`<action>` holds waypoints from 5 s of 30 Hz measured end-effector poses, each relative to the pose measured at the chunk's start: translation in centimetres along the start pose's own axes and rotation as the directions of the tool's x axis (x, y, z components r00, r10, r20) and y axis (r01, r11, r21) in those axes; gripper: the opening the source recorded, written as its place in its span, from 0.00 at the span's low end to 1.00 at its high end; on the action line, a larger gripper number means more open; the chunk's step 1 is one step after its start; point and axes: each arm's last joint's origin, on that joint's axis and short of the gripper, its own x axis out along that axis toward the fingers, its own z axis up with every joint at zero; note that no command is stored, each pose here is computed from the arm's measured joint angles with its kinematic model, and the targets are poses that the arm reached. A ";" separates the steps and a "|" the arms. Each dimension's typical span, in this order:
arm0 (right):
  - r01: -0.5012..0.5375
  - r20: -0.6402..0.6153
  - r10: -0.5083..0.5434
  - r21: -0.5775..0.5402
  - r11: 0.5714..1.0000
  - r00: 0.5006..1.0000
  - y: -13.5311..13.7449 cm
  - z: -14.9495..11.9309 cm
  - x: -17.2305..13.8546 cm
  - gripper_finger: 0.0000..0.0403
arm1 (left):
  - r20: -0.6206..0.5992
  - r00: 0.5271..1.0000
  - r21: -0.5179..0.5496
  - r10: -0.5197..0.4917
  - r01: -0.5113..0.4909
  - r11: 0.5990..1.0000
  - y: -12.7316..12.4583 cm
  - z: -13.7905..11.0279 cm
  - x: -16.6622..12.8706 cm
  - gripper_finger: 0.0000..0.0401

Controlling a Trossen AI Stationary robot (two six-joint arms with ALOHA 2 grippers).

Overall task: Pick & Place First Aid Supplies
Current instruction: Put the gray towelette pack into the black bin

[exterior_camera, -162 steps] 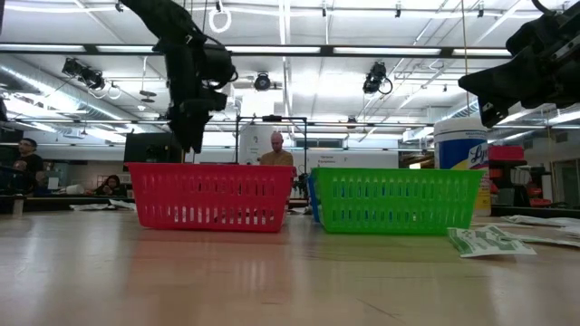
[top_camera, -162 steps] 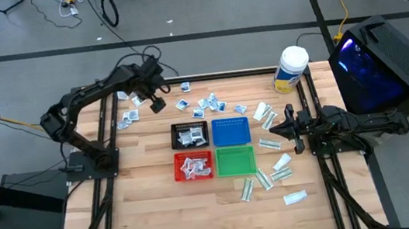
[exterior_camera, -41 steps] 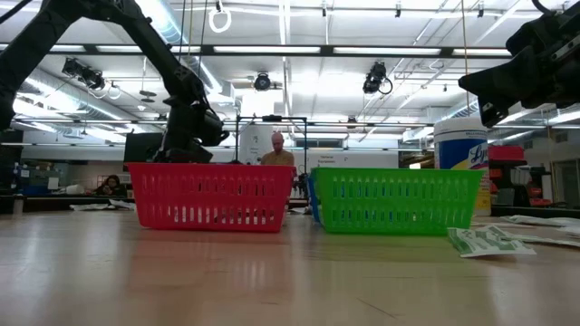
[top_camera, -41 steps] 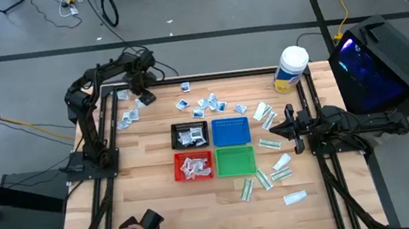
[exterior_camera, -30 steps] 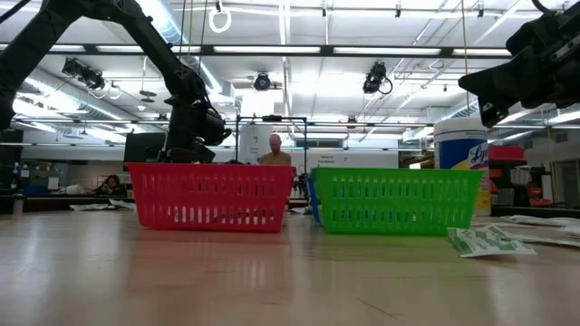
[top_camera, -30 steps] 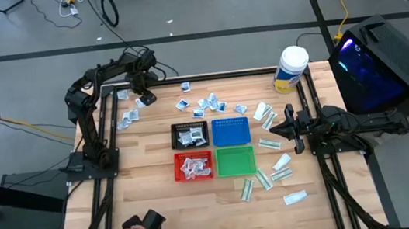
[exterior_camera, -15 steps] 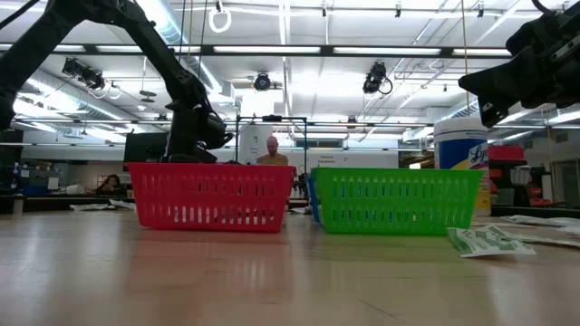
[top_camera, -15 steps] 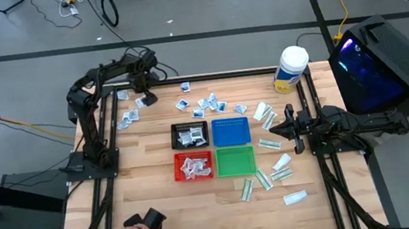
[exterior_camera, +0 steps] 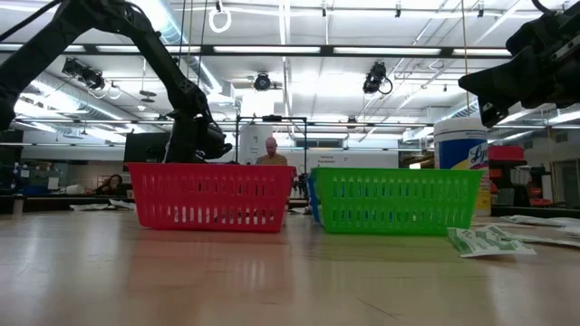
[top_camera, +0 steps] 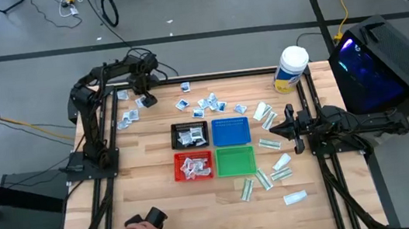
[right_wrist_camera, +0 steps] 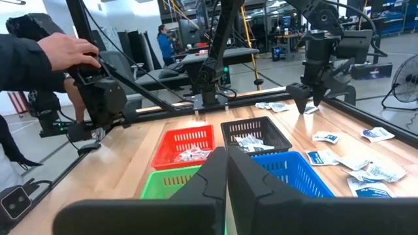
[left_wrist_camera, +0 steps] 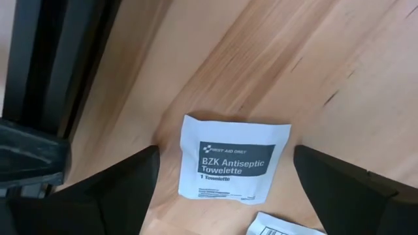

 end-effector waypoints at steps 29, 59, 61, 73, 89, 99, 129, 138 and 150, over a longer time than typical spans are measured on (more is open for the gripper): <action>0.000 0.000 0.000 0.000 1.000 1.000 0.0 0.0 0.0 0.04 | -0.010 0.999 0.029 -0.045 0.045 0.999 0.0 -0.2 0.3 0.51; 0.000 0.000 0.000 0.000 1.000 1.000 0.0 0.0 0.0 0.04 | -0.014 0.999 0.002 -0.035 0.035 0.999 -0.7 -0.9 -1.4 0.46; 0.000 0.000 0.000 0.000 1.000 1.000 0.0 0.0 0.0 0.04 | -0.001 0.999 -0.002 -0.033 0.033 0.999 -0.7 -1.0 -1.8 0.46; 0.000 0.000 0.000 0.000 1.000 1.000 0.0 0.0 0.0 0.04 | 0.133 0.991 -0.042 0.023 -0.017 0.999 -2.5 -1.6 -6.4 0.46; 0.000 0.000 0.000 0.000 1.000 1.000 0.0 0.0 0.0 0.04 | 0.302 0.952 0.058 0.052 -0.073 0.996 -9.5 -1.4 -11.4 0.46; 0.000 0.000 0.000 0.000 1.000 1.000 0.0 0.0 0.0 0.04 | 0.343 0.939 0.194 0.020 -0.092 0.977 -15.0 -1.0 -12.3 0.46; 0.000 0.000 0.000 0.000 1.000 1.000 0.0 0.0 0.0 0.04 | 0.452 0.887 0.437 -0.099 -0.124 0.891 -27.4 -2.2 -13.2 0.46; 0.000 0.000 0.000 0.000 1.000 1.000 0.0 0.0 0.0 0.04 | 0.551 0.821 0.441 -0.147 -0.137 0.887 -28.6 -1.5 -13.8 0.46; -0.001 0.000 0.001 0.000 1.000 1.000 0.0 0.0 0.0 0.04 | 0.578 0.800 0.416 -0.157 -0.124 0.901 -28.7 -1.2 -13.5 0.46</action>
